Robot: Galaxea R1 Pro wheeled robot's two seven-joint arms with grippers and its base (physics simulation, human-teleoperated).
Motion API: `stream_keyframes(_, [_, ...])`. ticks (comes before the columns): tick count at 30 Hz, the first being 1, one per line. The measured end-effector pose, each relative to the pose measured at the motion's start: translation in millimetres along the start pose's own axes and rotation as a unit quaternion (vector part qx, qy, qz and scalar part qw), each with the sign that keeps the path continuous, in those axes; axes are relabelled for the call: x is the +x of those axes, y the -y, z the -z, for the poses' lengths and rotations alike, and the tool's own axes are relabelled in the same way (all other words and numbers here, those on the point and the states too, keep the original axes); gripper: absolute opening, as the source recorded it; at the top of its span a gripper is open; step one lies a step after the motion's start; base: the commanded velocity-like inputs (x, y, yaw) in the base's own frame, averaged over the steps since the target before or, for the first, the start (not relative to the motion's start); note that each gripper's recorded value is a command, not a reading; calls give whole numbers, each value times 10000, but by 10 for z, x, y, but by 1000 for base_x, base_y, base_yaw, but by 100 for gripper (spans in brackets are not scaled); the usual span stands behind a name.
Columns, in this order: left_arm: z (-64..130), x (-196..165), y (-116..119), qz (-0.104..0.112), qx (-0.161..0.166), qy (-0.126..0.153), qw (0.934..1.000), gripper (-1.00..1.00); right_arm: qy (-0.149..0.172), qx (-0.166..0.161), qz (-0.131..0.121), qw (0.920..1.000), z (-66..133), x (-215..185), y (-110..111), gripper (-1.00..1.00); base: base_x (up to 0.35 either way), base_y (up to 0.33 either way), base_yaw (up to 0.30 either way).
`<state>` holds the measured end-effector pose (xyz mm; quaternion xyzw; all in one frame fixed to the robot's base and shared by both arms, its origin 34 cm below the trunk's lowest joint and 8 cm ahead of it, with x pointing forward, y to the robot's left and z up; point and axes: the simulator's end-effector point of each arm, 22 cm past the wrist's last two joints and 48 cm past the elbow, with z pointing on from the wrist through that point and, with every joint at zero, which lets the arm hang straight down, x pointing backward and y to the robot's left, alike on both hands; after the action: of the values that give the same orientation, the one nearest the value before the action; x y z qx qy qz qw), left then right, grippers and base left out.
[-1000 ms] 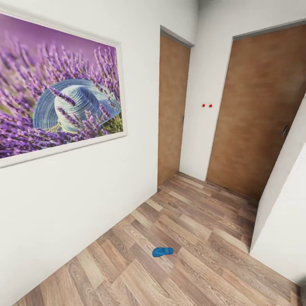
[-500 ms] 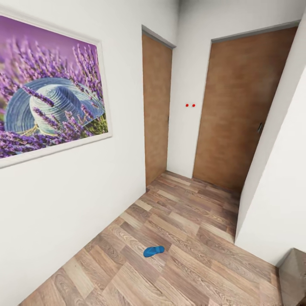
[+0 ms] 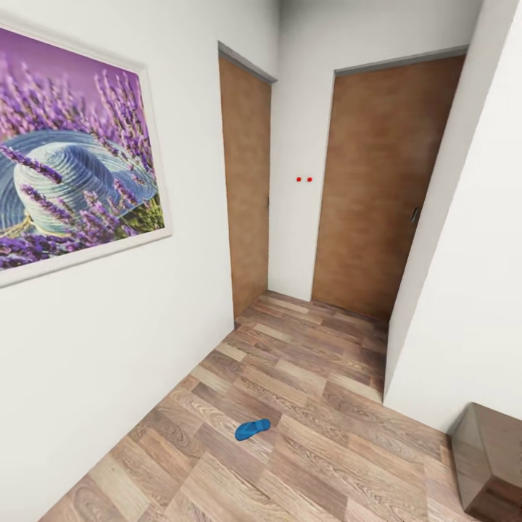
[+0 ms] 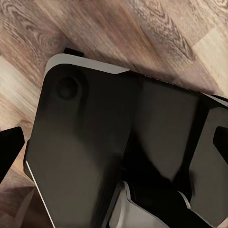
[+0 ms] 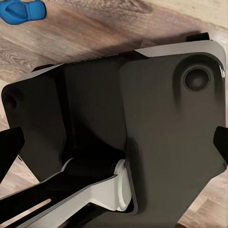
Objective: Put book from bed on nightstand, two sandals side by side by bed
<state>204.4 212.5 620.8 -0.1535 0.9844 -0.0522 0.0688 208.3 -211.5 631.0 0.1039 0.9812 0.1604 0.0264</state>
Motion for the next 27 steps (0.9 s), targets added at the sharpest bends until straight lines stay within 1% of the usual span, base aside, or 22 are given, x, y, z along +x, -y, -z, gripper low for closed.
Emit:
stream_keyframes(19, [0,0,0,0,0,0,10000,100,-6,3,5,10000,0,2,1,100,0,8,-14])
stream_keyframes(27, [0,0,0,-2,0,0,10000,100,0,4,1,10000,0,0,2,100,0,79,-66])
